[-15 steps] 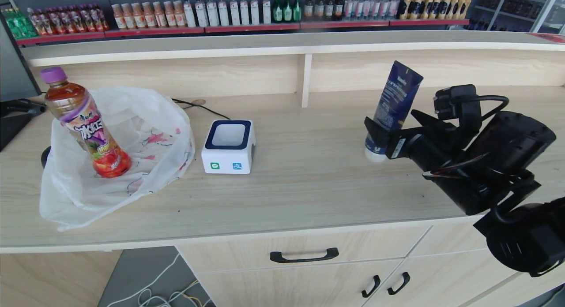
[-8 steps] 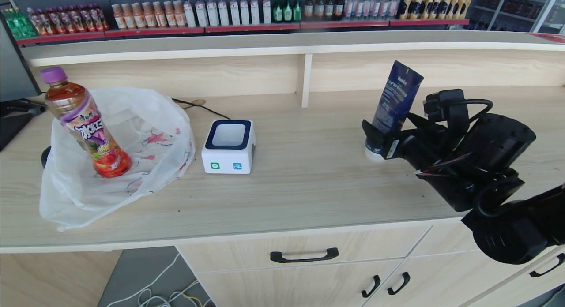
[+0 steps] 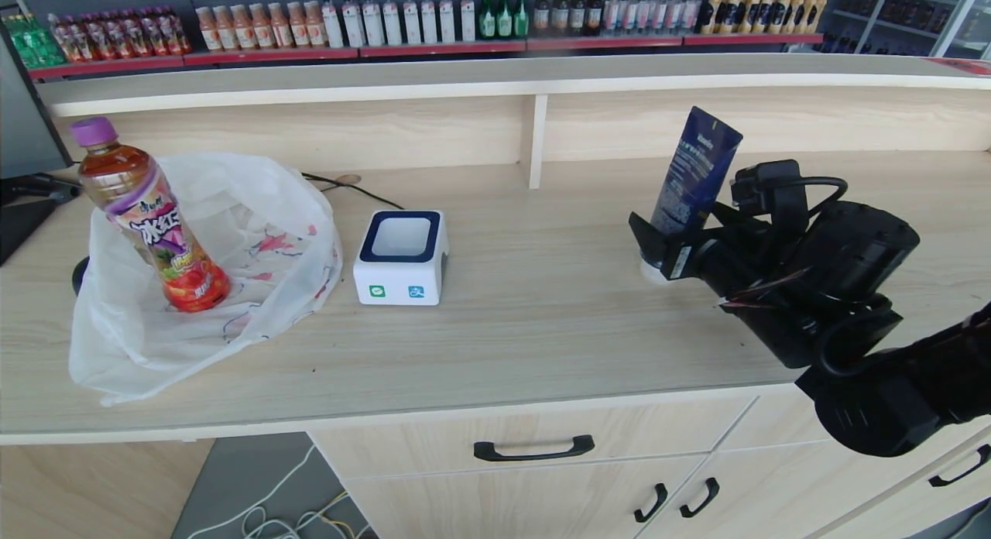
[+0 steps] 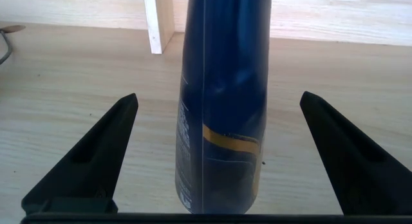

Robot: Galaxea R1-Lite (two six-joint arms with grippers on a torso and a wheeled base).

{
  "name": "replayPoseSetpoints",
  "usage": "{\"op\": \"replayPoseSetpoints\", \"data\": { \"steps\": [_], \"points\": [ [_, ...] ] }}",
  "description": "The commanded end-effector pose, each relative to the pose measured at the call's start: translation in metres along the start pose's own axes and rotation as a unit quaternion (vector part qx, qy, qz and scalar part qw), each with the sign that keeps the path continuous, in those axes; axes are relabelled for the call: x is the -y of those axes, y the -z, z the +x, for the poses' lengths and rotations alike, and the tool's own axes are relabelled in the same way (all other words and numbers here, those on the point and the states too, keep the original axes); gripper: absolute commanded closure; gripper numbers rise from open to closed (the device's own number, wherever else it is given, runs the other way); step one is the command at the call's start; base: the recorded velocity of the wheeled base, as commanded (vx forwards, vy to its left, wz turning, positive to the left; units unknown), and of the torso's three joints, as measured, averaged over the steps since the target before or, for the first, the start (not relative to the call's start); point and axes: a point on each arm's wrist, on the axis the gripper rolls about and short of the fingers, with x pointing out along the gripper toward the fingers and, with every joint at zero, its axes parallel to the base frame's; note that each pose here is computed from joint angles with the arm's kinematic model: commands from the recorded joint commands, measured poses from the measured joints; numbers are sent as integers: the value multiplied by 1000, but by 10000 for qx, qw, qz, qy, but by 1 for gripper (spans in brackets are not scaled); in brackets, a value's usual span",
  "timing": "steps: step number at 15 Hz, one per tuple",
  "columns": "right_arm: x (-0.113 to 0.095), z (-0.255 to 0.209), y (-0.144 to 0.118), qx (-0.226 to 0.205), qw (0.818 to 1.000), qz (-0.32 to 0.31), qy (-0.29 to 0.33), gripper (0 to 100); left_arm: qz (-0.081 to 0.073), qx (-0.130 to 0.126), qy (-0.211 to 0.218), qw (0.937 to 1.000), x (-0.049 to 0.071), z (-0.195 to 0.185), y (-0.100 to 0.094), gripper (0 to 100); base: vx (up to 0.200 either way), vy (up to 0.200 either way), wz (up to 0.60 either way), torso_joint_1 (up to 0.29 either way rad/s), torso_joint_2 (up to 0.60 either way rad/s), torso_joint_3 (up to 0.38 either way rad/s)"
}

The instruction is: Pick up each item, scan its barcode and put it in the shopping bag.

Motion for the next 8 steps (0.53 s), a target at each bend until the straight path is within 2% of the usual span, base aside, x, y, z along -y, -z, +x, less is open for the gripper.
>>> {"op": "replayPoseSetpoints", "data": {
  "steps": [1, 8],
  "points": [
    [0, 1, 1, -10, 10000, -5, 1, 0, -4, 2, 0, 10000, 0, 0, 0, 0, 0, 0, 0, 0, 0, 0],
    [-1, 6, 7, -48, 10000, -12, 4, 0, -4, 2, -8, 10000, 0, 0, 0, 0, 0, 0, 0, 0, 0, 0]
  ]
}}
